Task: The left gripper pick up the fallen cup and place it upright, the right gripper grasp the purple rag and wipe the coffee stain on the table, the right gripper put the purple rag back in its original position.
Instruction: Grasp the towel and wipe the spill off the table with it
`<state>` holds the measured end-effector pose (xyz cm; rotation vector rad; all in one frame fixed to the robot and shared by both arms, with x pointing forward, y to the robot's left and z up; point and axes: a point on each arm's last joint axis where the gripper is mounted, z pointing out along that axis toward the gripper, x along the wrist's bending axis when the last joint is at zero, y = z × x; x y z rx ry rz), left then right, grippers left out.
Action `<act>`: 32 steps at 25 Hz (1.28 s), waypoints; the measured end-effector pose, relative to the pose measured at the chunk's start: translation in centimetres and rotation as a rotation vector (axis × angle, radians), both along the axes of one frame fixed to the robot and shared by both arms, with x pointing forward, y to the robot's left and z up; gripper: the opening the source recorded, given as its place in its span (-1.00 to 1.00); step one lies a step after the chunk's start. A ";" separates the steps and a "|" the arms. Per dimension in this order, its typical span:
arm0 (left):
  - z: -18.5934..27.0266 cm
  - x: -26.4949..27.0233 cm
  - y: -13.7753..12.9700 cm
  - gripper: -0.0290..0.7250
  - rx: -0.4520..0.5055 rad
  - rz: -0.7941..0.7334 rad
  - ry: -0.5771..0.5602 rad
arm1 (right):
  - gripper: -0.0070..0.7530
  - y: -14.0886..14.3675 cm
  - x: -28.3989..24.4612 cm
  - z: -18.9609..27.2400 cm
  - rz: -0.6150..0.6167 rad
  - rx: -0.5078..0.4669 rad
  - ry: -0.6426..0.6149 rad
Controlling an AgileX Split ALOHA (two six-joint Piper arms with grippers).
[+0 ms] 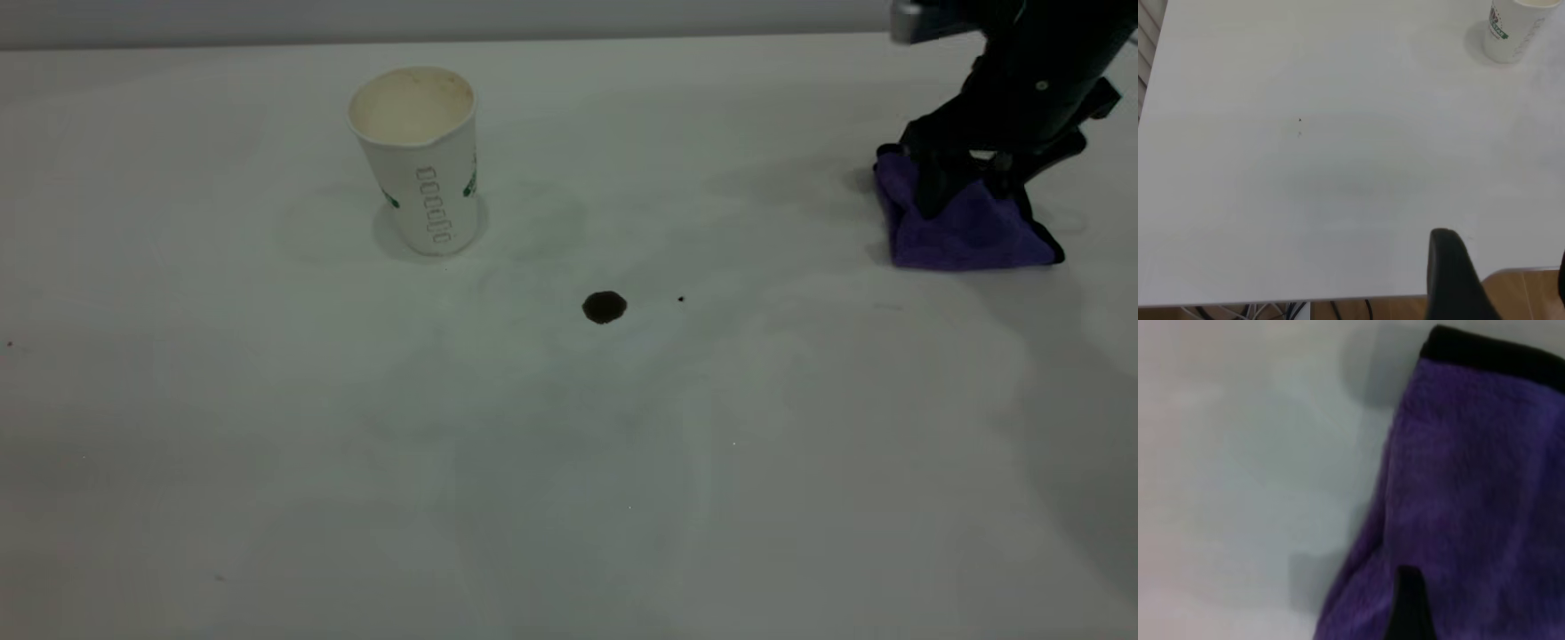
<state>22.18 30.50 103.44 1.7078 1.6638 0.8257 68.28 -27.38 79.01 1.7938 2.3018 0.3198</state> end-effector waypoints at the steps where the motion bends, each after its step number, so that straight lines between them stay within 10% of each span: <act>1: 0.0 0.0 0.0 0.25 0.000 0.000 0.000 | 0.67 0.0 0.2 -0.3 0.001 -0.002 0.001; 8: 0.0 0.0 0.0 0.25 0.000 0.000 0.000 | 0.47 -1.2 0.6 -1.9 -0.025 -0.003 0.019; 16: 0.0 0.0 0.0 0.25 0.001 -0.001 -0.001 | -0.80 -0.9 0.4 -2.0 -0.074 0.051 0.064; 32: 0.0 0.0 0.0 0.25 0.001 -0.001 -0.001 | -0.84 14.2 -1.1 4.0 0.261 0.170 0.102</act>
